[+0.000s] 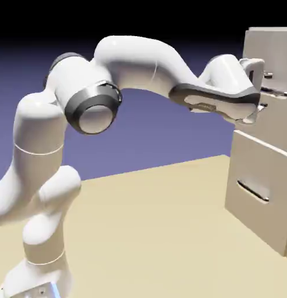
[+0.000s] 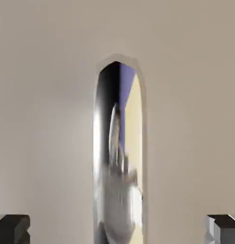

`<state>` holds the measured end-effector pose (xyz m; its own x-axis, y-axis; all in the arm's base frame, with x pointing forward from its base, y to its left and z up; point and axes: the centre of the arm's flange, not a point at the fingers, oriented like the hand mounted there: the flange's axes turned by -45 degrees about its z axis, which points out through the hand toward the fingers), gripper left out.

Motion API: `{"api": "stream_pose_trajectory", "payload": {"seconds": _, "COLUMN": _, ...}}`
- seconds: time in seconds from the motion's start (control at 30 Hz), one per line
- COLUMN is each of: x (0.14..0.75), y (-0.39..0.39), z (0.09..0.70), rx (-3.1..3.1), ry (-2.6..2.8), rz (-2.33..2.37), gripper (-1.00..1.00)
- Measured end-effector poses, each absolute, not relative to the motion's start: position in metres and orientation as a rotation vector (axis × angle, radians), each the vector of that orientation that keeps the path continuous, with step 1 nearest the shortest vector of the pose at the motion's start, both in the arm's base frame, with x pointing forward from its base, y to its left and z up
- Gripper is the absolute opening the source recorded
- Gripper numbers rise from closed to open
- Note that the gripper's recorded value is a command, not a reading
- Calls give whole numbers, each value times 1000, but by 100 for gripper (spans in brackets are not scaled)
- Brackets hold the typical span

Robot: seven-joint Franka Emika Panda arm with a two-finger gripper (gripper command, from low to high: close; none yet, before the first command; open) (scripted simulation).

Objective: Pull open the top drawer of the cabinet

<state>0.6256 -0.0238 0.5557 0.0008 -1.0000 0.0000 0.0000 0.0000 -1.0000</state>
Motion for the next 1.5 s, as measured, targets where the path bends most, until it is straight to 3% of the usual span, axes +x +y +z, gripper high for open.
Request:
{"api": "stream_pose_trajectory", "payload": {"seconds": 1.03, "x": 487, "y": -24, "z": 556, "rx": -1208, "ry": 1210, "rz": -1208, "gripper": -100}}
{"api": "stream_pose_trajectory", "payload": {"seconds": 1.5, "x": 347, "y": -25, "z": 556, "rx": -1205, "ry": 1212, "rz": -1209, "gripper": -100}}
